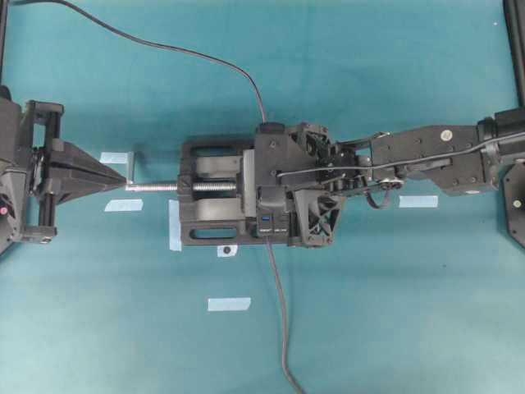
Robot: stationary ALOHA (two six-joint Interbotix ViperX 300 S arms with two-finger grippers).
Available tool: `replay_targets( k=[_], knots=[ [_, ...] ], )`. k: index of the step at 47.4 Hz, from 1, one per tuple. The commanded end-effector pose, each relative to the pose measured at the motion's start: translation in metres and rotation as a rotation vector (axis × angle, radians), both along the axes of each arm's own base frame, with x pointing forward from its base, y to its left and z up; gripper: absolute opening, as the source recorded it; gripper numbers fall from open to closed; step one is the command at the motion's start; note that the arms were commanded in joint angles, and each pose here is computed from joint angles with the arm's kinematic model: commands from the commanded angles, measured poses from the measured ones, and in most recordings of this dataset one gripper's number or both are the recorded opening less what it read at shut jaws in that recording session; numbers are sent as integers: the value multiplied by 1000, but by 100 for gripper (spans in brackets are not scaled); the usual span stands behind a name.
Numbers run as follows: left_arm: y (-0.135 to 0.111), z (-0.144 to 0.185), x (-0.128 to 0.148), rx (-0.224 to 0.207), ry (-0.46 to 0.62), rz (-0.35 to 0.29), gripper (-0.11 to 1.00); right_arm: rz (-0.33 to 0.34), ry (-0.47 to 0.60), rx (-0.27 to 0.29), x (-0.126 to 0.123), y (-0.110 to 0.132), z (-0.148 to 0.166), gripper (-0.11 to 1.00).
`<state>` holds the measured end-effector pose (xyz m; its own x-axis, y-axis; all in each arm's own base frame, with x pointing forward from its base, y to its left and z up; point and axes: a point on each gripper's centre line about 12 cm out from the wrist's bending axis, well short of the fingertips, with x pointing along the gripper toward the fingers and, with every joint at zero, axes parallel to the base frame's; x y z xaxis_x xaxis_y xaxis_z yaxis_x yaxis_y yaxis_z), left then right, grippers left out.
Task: Insert the USB into the second port from the front of the fixed hub.
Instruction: 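Align the plug tip with the second port using the right gripper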
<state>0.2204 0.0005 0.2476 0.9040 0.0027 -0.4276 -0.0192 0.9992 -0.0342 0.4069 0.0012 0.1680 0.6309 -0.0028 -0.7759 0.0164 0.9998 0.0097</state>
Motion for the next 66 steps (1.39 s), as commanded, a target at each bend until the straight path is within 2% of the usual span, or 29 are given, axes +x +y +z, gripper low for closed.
replay_targets(
  k=[1,66],
  knots=[
    [0,5,2,2,-15,-2,0,-6,-12,1,1,-1,9,8],
    [0,5,2,2,-20,-2,0,-5,48,-22,2,-8,4,7]
  ],
)
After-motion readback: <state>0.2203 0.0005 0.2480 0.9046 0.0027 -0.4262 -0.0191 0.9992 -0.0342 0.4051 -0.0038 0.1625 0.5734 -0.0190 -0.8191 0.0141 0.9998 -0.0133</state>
